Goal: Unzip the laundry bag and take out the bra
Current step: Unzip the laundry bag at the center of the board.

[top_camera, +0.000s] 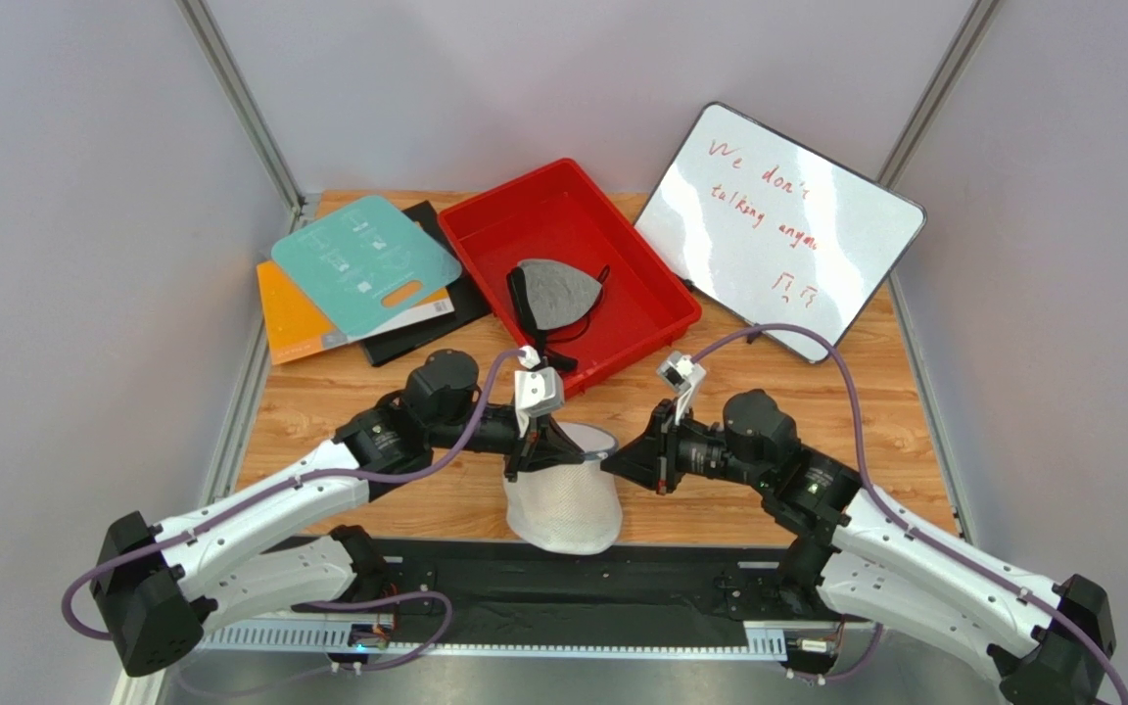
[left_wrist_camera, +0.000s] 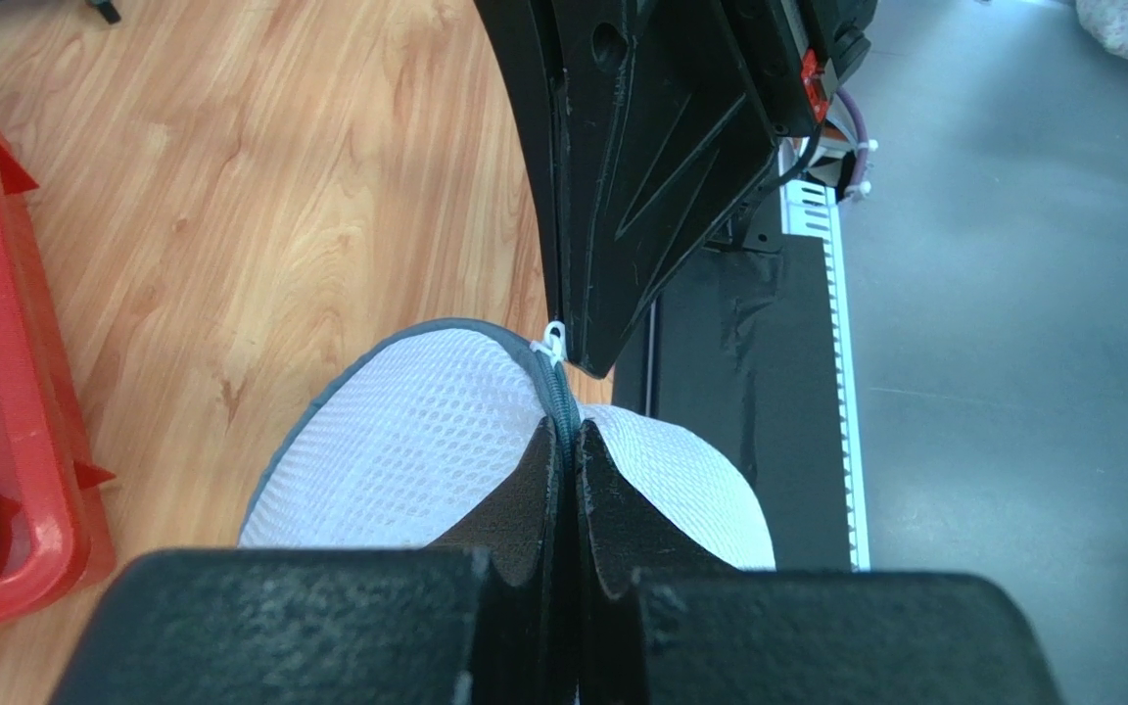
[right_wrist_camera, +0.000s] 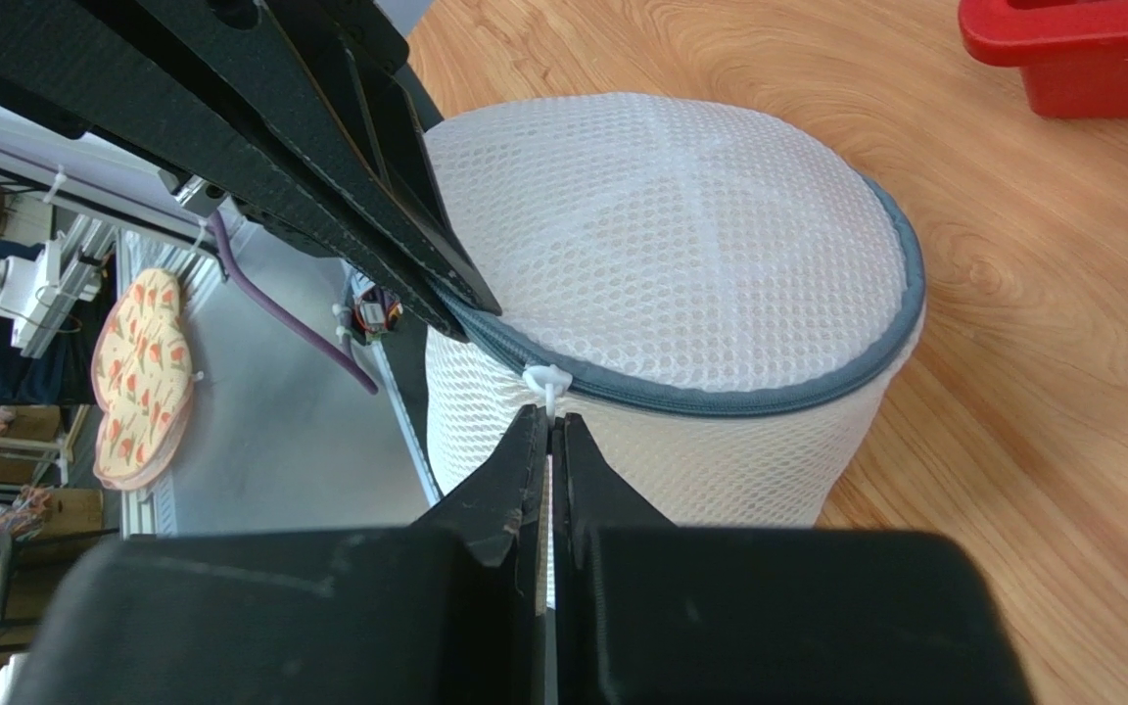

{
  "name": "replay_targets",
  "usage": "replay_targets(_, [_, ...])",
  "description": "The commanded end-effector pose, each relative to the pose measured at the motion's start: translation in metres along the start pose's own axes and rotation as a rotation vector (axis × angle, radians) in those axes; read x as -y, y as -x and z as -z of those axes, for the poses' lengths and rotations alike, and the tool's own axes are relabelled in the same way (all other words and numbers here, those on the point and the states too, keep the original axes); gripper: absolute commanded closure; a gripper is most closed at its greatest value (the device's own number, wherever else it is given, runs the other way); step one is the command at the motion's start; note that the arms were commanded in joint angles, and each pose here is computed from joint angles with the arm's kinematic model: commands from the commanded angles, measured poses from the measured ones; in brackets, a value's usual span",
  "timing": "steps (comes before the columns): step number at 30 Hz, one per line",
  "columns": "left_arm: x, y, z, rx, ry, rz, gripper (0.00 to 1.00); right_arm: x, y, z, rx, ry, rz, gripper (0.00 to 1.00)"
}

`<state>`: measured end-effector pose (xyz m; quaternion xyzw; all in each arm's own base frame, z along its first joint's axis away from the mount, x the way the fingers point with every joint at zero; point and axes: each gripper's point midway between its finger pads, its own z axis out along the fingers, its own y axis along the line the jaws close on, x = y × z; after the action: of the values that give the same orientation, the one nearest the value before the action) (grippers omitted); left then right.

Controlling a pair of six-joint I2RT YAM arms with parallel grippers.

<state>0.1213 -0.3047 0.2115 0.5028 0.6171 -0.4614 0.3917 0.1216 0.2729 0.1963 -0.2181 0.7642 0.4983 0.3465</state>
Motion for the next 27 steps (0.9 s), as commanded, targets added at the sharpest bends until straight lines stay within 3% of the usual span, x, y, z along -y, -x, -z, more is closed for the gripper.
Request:
replay_targets(1, [-0.004,0.008,0.005,0.037,0.036,-0.066,1.00,0.006,0.011,0.006,0.044,-0.049,0.038,1.00])
replay_targets(10, [-0.029,-0.008,0.010,-0.005,0.183,-0.058,1.00,0.020,0.008,0.013,0.033,-0.131,0.057,1.00])
replay_targets(18, [-0.028,-0.013,0.011,-0.013,0.184,-0.041,0.98,0.018,0.005,0.007,0.018,-0.106,0.050,1.00])
replay_targets(20, [-0.027,-0.012,0.011,-0.011,0.186,-0.033,0.89,0.018,0.005,0.006,0.017,-0.105,0.050,1.00])
replay_targets(21, [-0.027,-0.011,0.011,-0.008,0.185,-0.032,0.77,0.016,0.006,0.006,0.019,-0.097,0.050,1.00])
replay_targets(25, [-0.021,-0.001,0.009,0.014,0.146,-0.037,0.52,0.011,0.006,0.004,0.015,-0.072,0.037,1.00])
replay_targets(26, [-0.020,0.001,0.008,0.017,0.135,-0.039,0.43,0.011,0.006,0.004,0.014,-0.067,0.038,1.00])
replay_targets(27, [-0.019,0.002,0.005,0.014,0.123,-0.039,0.28,0.009,0.007,0.004,0.016,-0.059,0.038,1.00])
